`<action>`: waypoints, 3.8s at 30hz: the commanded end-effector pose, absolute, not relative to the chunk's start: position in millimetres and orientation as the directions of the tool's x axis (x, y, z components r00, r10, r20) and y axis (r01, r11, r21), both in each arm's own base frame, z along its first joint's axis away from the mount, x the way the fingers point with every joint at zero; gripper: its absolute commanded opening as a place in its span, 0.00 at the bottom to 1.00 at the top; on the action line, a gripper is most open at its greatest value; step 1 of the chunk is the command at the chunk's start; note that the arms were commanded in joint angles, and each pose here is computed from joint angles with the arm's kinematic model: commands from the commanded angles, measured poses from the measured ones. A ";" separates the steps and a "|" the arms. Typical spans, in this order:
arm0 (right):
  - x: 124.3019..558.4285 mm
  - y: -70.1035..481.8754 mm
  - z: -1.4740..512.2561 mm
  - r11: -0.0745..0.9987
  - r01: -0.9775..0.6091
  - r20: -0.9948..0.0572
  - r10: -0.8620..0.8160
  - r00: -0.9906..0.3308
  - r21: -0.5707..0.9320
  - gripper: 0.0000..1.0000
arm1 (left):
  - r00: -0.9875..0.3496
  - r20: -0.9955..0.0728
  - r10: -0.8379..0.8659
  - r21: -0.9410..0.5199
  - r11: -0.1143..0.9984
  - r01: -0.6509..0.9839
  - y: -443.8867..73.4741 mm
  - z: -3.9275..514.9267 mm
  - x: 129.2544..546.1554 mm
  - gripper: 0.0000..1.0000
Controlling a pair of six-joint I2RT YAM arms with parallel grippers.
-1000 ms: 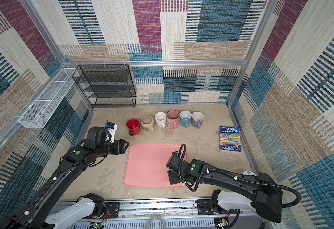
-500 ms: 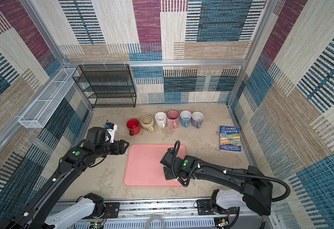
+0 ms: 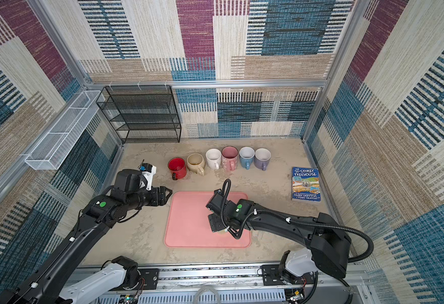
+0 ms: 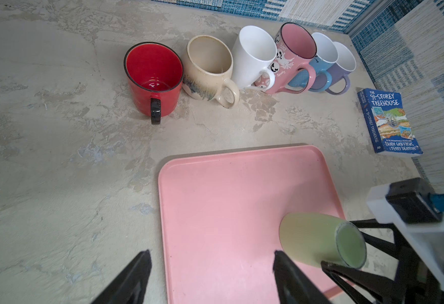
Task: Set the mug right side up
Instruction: 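Lower the right gripper onto the upside-down light green mug and close, then lift the light green mug off the tray with the right gripper, then close the left gripper on the green mug's rim while the right holds it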
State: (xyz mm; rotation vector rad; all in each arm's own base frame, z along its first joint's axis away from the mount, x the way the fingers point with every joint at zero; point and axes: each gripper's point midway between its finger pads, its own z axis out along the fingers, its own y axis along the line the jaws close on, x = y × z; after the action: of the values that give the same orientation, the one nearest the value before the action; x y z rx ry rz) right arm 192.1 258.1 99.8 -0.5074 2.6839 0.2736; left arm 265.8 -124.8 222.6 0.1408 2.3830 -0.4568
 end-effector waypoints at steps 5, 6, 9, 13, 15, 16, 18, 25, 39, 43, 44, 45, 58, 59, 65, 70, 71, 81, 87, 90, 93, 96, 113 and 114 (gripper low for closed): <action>175.4 246.4 109.4 0.889 -0.437 -0.396 -0.357 -0.846 0.133 0.87 | -0.741 -0.672 0.000 -0.276 0.928 0.250 -127.1 225.0 267.0 0.78; 172.5 245.5 108.4 0.887 -0.439 -0.389 -0.358 -0.849 0.141 0.87 | -0.741 -0.671 0.000 -0.276 0.928 0.250 -127.3 224.9 267.3 0.78; 163.7 244.3 103.9 0.880 -0.443 -0.372 -0.358 -0.856 0.172 0.83 | -0.742 -0.670 0.002 -0.274 0.929 0.250 -127.0 224.5 267.3 0.78; 156.9 246.1 99.6 0.869 -0.456 -0.365 -0.368 -0.855 0.191 0.81 | -0.742 -0.670 0.000 -0.273 0.930 0.247 -126.5 224.0 267.4 0.78; 155.5 249.3 98.7 0.862 -0.467 -0.366 -0.378 -0.850 0.195 0.80 | -0.743 -0.670 -0.001 -0.275 0.929 0.247 -126.7 223.7 266.8 0.78; 154.9 251.3 98.0 0.859 -0.472 -0.366 -0.383 -0.848 0.197 0.79 | -0.742 -0.670 -0.001 -0.274 0.930 0.246 -126.4 223.8 266.9 0.78; 153.8 255.7 98.0 0.851 -0.484 -0.367 -0.392 -0.844 0.203 0.76 | -0.743 -0.669 -0.002 -0.273 0.931 0.244 -125.8 222.9 266.6 0.78; 163.3 252.0 91.3 0.874 -0.468 -0.366 -0.396 -0.842 0.132 0.66 | -0.743 -0.669 -0.004 -0.274 0.931 0.242 -125.7 222.8 266.4 0.78; 173.9 250.8 86.9 0.882 -0.469 -0.345 -0.427 -0.836 0.045 0.41 | -0.738 -0.675 0.001 -0.269 0.931 0.248 -125.1 223.7 265.4 0.78; 175.7 250.5 84.5 0.881 -0.472 -0.336 -0.438 -0.834 0.025 0.36 | -0.736 -0.678 0.001 -0.267 0.931 0.247 -124.2 224.0 264.5 0.78; 175.7 250.8 83.5 0.880 -0.474 -0.333 -0.440 -0.834 0.023 0.35 | -0.734 -0.679 -0.001 -0.267 0.932 0.246 -123.8 224.7 264.6 0.78; 175.8 250.2 82.3 0.880 -0.474 -0.330 -0.442 -0.834 0.019 0.35 | -0.734 -0.679 0.000 -0.267 0.931 0.247 -123.9 224.3 264.2 0.78; 179.1 251.9 80.3 0.882 -0.472 -0.325 -0.446 -0.834 0.000 0.12 | -0.732 -0.682 -0.001 -0.268 0.931 0.249 -123.6 225.0 263.0 0.78; 179.4 251.9 80.1 0.882 -0.471 -0.325 -0.446 -0.834 0.000 0.09 | -0.733 -0.681 -0.001 -0.268 0.931 0.248 -123.6 224.5 263.1 0.78; 180.9 253.5 80.5 0.882 -0.472 -0.331 -0.446 -0.832 -0.001 0.00 | -0.731 -0.682 -0.002 -0.273 0.928 0.252 -124.6 225.7 262.3 0.78; 185.1 258.6 90.6 0.880 -0.474 -0.371 -0.434 -0.821 0.018 0.00 | -0.729 -0.685 -0.007 -0.285 0.923 0.260 -126.8 229.5 261.5 0.85; 186.5 260.6 95.1 0.880 -0.474 -0.386 -0.427 -0.818 0.029 0.00 | -0.727 -0.686 -0.012 -0.289 0.922 0.257 -126.7 230.9 261.4 0.86; 194.3 285.9 153.8 0.825 -0.522 -0.591 -0.315 -0.743 0.217 0.00 | -0.722 -0.689 -0.057 -0.391 0.869 0.304 -141.9 235.0 251.9 0.86; 201.6 290.2 205.0 0.724 -0.585 -0.722 -0.177 -0.669 0.365 0.00 | -0.708 -0.695 -0.124 -0.517 0.771 0.371 -162.8 239.7 243.3 0.84; 203.8 285.1 227.9 0.669 -0.620 -0.776 -0.103 -0.623 0.410 0.00 | -0.702 -0.694 -0.158 -0.574 0.710 0.407 -173.1 243.4 239.8 0.83; 201.8 282.3 245.8 0.609 -0.663 -0.812 -0.051 -0.581 0.436 0.00 | -0.695 -0.694 -0.188 -0.625 0.636 0.452 -184.0 248.7 236.0 0.81; 200.0 280.9 258.8 0.554 -0.695 -0.833 -0.007 -0.554 0.458 0.00 | -0.688 -0.692 -0.219 -0.663 0.568 0.487 -192.2 252.4 233.3 0.79; 207.7 285.7 313.1 0.279 -0.802 -0.849 0.149 -0.507 0.528 0.00 | -0.664 -0.707 -0.246 -0.706 0.303 0.640 -220.7 272.2 213.8 0.47; 209.7 286.8 314.3 0.269 -0.804 -0.848 0.151 -0.509 0.531 0.00 | -0.659 -0.710 -0.249 -0.704 0.296 0.646 -221.6 273.7 213.5 0.47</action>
State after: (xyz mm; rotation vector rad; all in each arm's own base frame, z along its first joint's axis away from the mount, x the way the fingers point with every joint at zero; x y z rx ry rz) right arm 214.4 278.4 268.5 -0.5483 1.8716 1.2696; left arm 216.7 -217.1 254.3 0.3179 1.8883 -1.4135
